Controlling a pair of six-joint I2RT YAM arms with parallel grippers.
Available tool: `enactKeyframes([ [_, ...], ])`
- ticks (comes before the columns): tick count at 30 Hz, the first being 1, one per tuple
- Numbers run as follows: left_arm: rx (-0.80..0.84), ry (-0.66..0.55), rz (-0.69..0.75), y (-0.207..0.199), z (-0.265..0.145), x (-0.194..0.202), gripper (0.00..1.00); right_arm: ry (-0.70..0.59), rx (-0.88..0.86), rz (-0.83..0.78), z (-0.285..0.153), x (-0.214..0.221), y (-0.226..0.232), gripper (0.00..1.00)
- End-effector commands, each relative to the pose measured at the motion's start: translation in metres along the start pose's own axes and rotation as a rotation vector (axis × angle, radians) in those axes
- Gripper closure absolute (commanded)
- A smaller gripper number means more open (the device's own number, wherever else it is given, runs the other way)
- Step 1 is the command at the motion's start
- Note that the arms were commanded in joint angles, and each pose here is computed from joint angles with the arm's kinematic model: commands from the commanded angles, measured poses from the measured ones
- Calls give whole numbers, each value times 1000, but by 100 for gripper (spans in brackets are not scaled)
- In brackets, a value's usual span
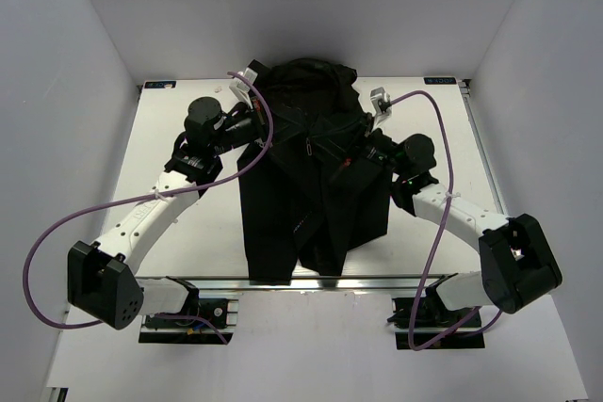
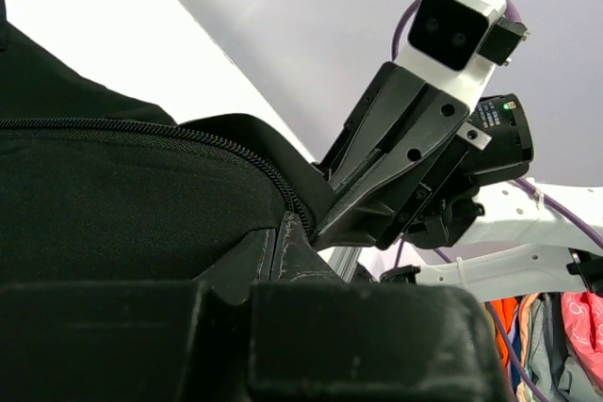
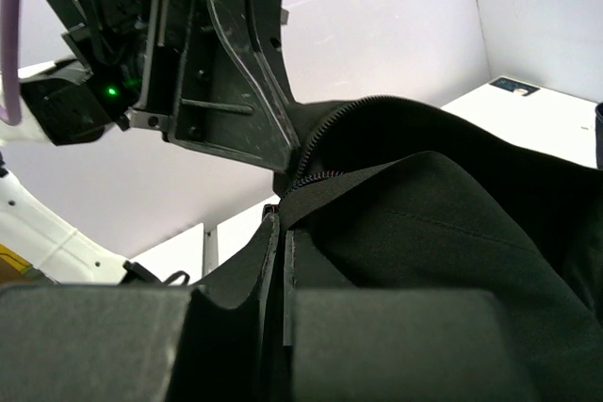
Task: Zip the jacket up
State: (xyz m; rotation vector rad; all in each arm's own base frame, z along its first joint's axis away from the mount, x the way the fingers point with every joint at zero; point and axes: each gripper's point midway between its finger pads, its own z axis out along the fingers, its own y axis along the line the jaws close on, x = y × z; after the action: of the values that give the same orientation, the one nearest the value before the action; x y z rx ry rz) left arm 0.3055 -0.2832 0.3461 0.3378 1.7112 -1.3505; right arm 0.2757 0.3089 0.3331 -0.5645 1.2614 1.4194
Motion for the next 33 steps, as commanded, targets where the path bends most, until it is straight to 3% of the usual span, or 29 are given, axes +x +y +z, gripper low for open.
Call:
enactKeyframes([
  [1, 41, -50, 47, -22, -9, -13, 100, -30, -34, -75, 2, -14, 14, 100],
  [23, 43, -34, 47, -19, -8, -9, 100, -139, -8, -69, 7, -32, 14, 100],
  [33, 14, -50, 43, -17, -12, -10, 100, -115, -21, -81, 3, -30, 20, 100],
])
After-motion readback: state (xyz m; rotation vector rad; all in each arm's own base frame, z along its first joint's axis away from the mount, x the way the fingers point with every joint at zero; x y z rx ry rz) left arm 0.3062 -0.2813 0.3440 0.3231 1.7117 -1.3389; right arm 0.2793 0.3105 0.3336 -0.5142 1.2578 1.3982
